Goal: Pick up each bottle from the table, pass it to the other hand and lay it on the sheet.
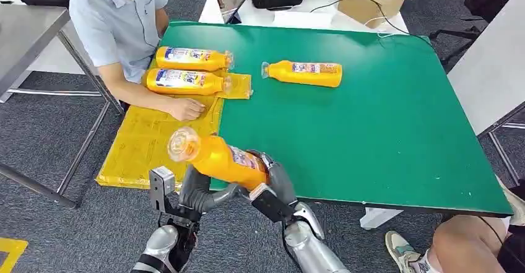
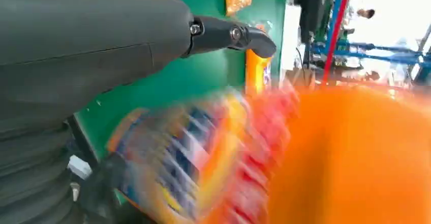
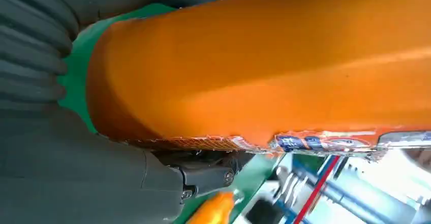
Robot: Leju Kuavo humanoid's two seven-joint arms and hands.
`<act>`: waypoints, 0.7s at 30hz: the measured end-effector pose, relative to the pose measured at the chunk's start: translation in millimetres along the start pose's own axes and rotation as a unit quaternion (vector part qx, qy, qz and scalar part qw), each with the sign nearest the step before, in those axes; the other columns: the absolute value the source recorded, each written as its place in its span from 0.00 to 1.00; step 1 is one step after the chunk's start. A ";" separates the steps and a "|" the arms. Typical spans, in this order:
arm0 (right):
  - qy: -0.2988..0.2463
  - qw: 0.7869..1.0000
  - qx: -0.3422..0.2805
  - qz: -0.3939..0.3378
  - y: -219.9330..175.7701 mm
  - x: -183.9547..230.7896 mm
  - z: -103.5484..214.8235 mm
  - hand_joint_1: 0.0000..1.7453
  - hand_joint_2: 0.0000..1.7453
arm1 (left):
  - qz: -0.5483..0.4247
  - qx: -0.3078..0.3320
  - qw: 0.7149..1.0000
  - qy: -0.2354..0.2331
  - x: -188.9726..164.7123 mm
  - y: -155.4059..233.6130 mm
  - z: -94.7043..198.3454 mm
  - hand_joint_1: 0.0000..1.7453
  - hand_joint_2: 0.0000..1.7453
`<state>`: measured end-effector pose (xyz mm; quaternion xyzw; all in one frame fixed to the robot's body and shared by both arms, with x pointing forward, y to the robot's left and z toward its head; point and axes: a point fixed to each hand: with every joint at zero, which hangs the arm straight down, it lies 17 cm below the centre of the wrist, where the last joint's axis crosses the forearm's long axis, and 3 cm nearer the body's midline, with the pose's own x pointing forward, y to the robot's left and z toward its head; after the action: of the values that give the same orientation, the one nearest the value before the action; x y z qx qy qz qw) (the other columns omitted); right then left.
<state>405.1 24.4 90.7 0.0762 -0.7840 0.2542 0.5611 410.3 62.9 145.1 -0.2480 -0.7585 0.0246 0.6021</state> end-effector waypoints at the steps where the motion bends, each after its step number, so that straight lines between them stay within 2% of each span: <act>1: -0.001 1.000 0.010 -0.001 6.0 1.1 0.5 1.00 1.00 | 0.002 -0.001 1.000 -0.002 1.3 -1.9 -1.0 0.00 1.00; 8: 0.000 0.999 0.054 -0.004 31.1 5.4 -1.1 1.00 1.00 | 0.072 -0.030 0.997 0.006 8.1 -18.4 -1.9 0.00 1.00; 9: 0.000 0.998 0.056 -0.003 32.0 5.0 -1.3 1.00 1.00 | 0.082 -0.032 0.996 0.010 7.7 -19.1 -1.6 0.06 1.00; 10: 0.001 0.998 0.057 -0.003 32.4 4.6 -1.2 1.00 1.00 | 0.090 -0.033 0.995 0.012 7.7 -19.4 -1.5 0.06 1.00; 11: 0.001 0.998 0.058 -0.003 32.9 4.3 -1.2 1.00 1.00 | 0.096 -0.035 0.995 0.014 7.7 -19.6 -1.3 0.81 1.00; 12: 0.001 0.998 0.060 -0.002 33.4 4.2 -1.3 1.00 1.00 | 0.102 -0.036 0.994 0.015 7.8 -19.9 -1.2 1.00 1.00; 13: 0.001 0.998 0.061 -0.002 33.7 4.2 -1.5 1.00 1.00 | 0.107 -0.037 0.993 0.016 8.1 -20.0 -1.0 1.00 1.00; 14: 0.001 0.998 0.063 -0.001 34.3 4.2 -1.7 0.89 1.00 | 0.110 -0.038 0.993 0.017 8.0 -19.2 -0.8 1.00 1.00; 15: 0.001 0.998 0.064 0.000 34.9 4.0 -1.7 0.07 1.00 | 0.109 -0.037 0.993 0.017 8.0 -18.2 -0.7 1.00 1.00; 16: 0.001 0.998 0.066 0.001 35.6 4.1 -1.8 0.07 1.00 | 0.109 -0.036 0.993 0.018 7.8 -17.0 -0.7 1.00 1.00; 17: 0.002 0.998 0.069 0.002 37.3 3.6 -1.2 0.00 1.00 | 0.106 -0.034 0.994 0.018 7.8 -15.0 -1.3 1.00 1.00; 18: 0.004 0.998 0.070 0.002 38.9 2.8 -0.4 0.00 1.00 | 0.104 -0.028 0.994 0.018 7.7 -12.3 -2.6 1.00 1.00; 19: 0.006 0.997 0.073 0.002 40.9 1.7 0.8 0.00 0.00 | 0.101 -0.024 0.994 0.019 8.2 -10.0 -4.7 1.00 1.00; 21: 0.009 0.997 0.071 0.007 43.0 0.9 1.8 0.00 0.00 | 0.092 -0.011 0.995 0.022 7.6 -4.3 -9.2 1.00 1.00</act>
<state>385.9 60.5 77.7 0.1085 -0.7596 0.3136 0.5593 416.2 59.7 155.9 -0.3237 -0.7195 0.0659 0.6109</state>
